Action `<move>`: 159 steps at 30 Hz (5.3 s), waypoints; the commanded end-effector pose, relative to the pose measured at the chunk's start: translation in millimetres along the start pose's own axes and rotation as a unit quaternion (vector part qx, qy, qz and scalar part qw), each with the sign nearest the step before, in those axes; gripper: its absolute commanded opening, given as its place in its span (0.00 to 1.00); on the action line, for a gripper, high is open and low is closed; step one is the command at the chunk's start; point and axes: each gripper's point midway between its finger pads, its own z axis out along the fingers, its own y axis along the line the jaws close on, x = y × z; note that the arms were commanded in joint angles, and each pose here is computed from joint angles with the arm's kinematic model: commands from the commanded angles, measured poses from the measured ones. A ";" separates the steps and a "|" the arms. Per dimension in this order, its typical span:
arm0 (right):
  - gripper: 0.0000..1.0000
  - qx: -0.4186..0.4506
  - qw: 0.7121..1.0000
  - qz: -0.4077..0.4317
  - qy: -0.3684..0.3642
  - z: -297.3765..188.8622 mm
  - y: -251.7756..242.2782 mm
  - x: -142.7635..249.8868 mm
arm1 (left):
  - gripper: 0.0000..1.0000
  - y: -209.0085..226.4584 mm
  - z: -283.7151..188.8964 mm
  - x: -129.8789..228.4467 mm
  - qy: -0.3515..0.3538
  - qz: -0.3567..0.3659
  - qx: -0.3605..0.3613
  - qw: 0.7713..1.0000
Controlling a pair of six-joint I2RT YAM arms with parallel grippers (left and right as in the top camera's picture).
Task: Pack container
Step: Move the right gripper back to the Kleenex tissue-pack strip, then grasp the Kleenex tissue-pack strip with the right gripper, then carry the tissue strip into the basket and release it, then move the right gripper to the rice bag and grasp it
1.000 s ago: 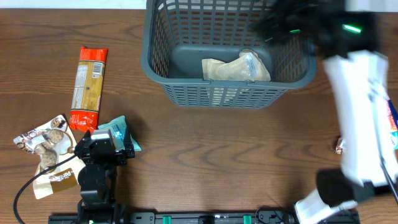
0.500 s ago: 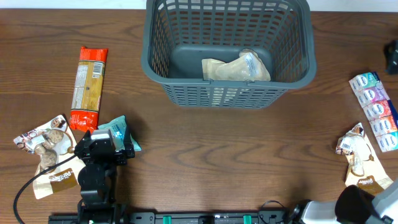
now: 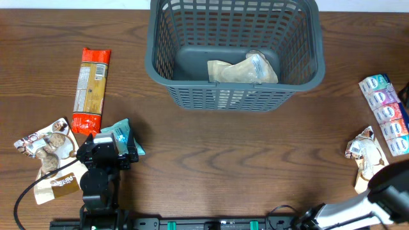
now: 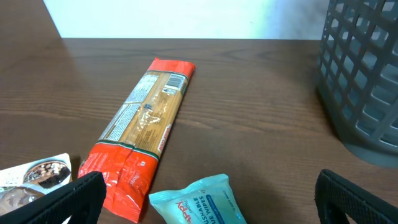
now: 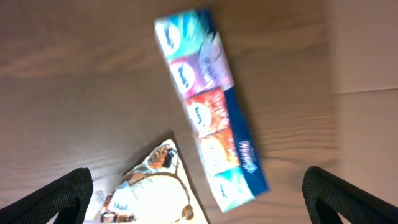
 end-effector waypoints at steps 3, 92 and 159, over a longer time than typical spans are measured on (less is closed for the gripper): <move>0.99 -0.048 0.997 -0.006 0.057 65.9 -9.0 27.7 | 0.99 4.7 1.2 19.5 0.031 0.009 -0.014 0.999; 0.01 -0.183 0.788 -0.519 -0.276 -168.0 386.3 -132.4 | 0.99 4.6 1.5 13.8 0.020 0.008 -0.014 1.000; 0.99 -0.077 0.986 -0.093 -0.115 -232.5 231.2 45.6 | 0.99 4.6 1.5 13.7 0.020 0.006 -0.014 1.000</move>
